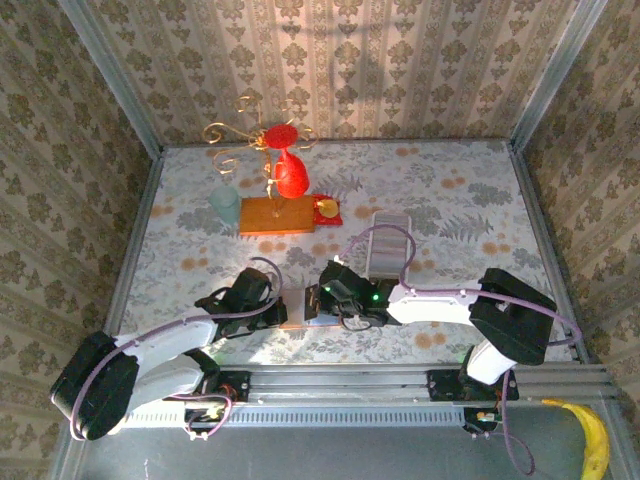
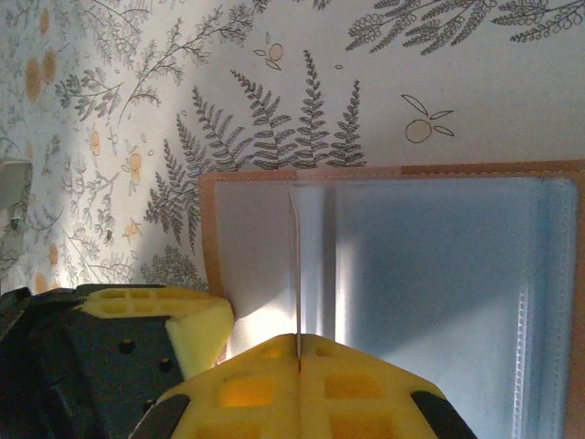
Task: Put the credit cards into the card holder
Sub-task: Insert the credit card into the card slot.
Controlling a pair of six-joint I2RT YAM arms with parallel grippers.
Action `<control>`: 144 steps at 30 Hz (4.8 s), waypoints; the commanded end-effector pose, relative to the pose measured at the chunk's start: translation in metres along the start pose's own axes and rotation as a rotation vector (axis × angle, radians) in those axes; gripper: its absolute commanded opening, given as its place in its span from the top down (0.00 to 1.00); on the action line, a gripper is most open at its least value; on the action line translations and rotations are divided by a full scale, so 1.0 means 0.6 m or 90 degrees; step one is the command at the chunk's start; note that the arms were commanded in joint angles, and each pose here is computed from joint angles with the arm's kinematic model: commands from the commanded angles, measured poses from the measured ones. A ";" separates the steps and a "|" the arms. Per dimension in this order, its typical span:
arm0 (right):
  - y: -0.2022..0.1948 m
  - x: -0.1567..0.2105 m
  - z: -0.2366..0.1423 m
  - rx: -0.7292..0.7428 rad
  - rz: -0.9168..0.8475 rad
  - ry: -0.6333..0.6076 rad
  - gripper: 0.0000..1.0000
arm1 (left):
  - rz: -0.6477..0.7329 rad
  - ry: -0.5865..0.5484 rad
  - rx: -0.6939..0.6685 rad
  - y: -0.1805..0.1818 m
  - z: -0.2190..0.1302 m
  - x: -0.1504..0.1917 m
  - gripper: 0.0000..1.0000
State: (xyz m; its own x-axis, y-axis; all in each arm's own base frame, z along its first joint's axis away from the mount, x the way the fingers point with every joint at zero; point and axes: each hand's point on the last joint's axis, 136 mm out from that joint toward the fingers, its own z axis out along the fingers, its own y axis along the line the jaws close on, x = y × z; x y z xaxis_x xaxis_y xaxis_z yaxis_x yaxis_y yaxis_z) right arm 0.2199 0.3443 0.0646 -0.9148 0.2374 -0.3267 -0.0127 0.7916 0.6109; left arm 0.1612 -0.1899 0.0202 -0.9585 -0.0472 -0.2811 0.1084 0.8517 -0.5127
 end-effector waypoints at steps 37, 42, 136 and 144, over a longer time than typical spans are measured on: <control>-0.012 0.011 0.019 -0.038 0.096 -0.011 1.00 | -0.010 0.014 -0.025 0.023 0.005 0.022 1.00; -0.009 0.015 0.018 -0.052 0.111 0.000 1.00 | -0.010 0.015 -0.025 0.023 0.005 0.023 1.00; -0.007 0.044 0.054 -0.005 -0.025 0.104 0.86 | -0.010 0.010 -0.025 0.021 0.003 0.024 1.00; -0.033 0.034 0.036 0.068 -0.064 0.092 0.76 | -0.010 0.012 -0.027 0.023 0.002 0.026 1.00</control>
State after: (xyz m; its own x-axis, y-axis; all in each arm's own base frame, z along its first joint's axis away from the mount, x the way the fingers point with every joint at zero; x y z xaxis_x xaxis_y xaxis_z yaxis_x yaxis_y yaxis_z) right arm 0.2137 0.3575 0.0314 -0.9626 0.1184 -0.2435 -0.0440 0.8191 0.5720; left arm 0.1596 -0.1891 0.0208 -0.9521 -0.0609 -0.2996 0.1074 0.8510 -0.5141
